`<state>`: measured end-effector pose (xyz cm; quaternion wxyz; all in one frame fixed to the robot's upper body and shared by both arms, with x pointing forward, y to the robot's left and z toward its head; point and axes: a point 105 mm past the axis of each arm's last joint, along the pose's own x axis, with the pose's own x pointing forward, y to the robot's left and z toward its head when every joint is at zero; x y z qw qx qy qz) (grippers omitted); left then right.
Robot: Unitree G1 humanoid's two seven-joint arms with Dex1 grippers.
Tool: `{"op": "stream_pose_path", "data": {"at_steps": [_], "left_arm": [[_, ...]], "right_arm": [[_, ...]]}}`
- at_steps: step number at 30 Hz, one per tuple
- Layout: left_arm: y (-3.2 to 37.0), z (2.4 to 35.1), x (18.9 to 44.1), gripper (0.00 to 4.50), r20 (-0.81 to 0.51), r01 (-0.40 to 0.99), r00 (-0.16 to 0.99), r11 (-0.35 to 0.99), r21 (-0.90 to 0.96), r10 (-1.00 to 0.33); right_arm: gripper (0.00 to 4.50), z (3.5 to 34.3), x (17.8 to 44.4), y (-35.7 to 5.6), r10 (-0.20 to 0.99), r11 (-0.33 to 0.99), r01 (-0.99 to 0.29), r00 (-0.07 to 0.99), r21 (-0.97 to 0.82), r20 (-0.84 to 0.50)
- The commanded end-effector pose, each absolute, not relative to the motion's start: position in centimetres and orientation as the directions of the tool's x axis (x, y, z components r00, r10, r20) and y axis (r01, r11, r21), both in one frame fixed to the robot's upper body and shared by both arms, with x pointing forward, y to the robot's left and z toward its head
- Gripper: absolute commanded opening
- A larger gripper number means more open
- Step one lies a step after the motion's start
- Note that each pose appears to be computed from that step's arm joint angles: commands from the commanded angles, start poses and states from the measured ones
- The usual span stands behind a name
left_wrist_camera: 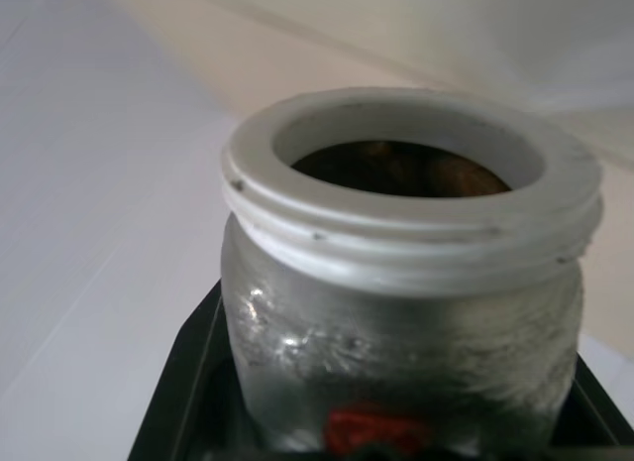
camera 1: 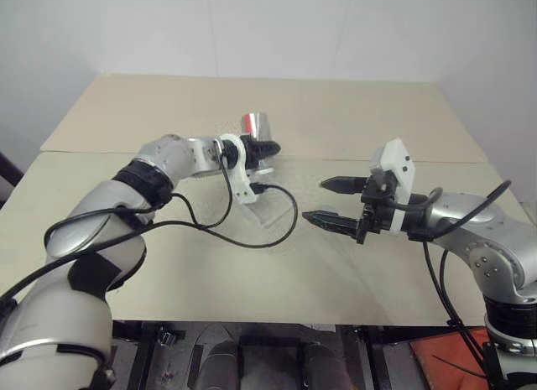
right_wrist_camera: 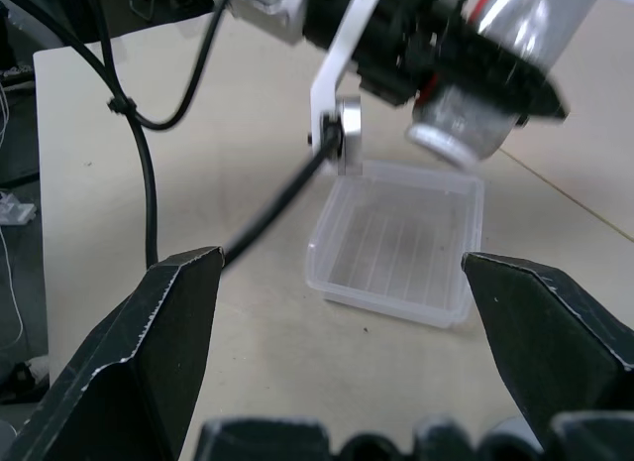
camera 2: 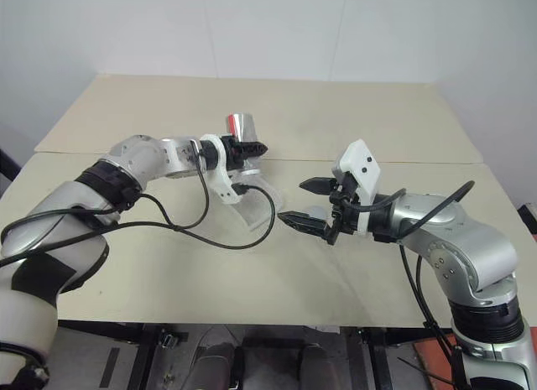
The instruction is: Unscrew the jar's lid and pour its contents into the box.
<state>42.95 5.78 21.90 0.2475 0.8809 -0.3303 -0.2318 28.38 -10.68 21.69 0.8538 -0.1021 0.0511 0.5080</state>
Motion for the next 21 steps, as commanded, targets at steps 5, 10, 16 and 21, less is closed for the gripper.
{"op": "stream_pose_path", "data": {"at_steps": [5, 10, 16, 21], "left_arm": [[9.3, 26.7, 42.7, 1.96, 0.036, -0.276, 0.726, -0.244, 0.930, -0.686], [12.6, 27.3, 43.2, 1.96, 0.145, 0.070, 0.814, 0.342, 0.937, -0.563], [15.6, 25.3, 42.9, 1.96, 0.159, 0.299, 0.885, 0.796, 0.527, -0.438], [15.9, 21.3, 40.9, 1.96, 0.129, 0.361, 0.890, 0.849, 0.385, -0.437]], "right_arm": [[4.48, 22.4, 28.6, -11.1, 0.849, 0.479, -0.862, 0.503, -0.165, -0.159], [4.48, 22.0, 28.4, -11.4, 0.841, 0.497, -0.854, 0.517, -0.153, -0.158], [4.48, 22.0, 28.8, -12.1, 0.816, 0.549, -0.823, 0.566, -0.146, -0.118], [4.48, 20.9, 29.2, -14.3, 0.781, 0.590, -0.790, 0.611, -0.167, -0.133]]}}
